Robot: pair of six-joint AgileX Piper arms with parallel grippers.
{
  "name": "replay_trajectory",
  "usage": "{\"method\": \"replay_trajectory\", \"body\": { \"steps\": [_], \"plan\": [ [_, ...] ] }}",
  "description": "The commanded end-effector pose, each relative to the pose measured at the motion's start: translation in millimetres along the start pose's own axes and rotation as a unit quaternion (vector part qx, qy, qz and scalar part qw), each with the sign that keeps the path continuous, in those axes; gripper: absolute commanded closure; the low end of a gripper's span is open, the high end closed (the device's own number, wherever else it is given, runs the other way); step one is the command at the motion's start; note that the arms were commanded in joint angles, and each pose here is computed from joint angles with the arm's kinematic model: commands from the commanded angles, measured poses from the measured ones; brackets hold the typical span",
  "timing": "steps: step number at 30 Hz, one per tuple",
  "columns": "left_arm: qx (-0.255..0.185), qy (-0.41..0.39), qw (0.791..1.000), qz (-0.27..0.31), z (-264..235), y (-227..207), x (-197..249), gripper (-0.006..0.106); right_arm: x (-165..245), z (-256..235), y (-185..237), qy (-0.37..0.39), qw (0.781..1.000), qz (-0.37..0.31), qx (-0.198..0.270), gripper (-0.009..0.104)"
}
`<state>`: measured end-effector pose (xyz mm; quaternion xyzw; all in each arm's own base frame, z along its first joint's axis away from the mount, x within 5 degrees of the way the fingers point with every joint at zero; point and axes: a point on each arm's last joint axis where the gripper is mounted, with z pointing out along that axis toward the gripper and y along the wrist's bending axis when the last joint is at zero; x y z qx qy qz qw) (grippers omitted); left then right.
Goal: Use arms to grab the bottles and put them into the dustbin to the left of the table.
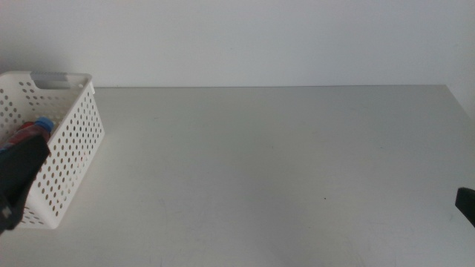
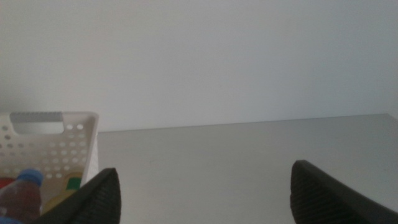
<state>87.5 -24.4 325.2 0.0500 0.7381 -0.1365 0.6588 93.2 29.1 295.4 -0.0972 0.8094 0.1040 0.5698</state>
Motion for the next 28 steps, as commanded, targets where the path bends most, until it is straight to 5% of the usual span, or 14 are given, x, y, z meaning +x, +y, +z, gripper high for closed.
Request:
{"method": "replay_trajectory", "body": {
  "steps": [1, 11, 28],
  "plan": [
    [-0.015, -0.048, 0.999, -0.016, -5, 4, 6, 0.007, 4, -8, -6, -0.053, 0.998, 0.026, 0.024, 0.022],
    [-0.085, -0.024, 0.996, 0.025, -20, 22, 84, 0.007, 74, -7, -22, -0.079, 0.989, 0.063, 0.113, 0.022],
    [-0.086, -0.014, 0.996, 0.024, -24, 27, 137, 0.007, 116, -7, -21, -0.109, 0.986, 0.057, 0.116, 0.022]
  ]
}}
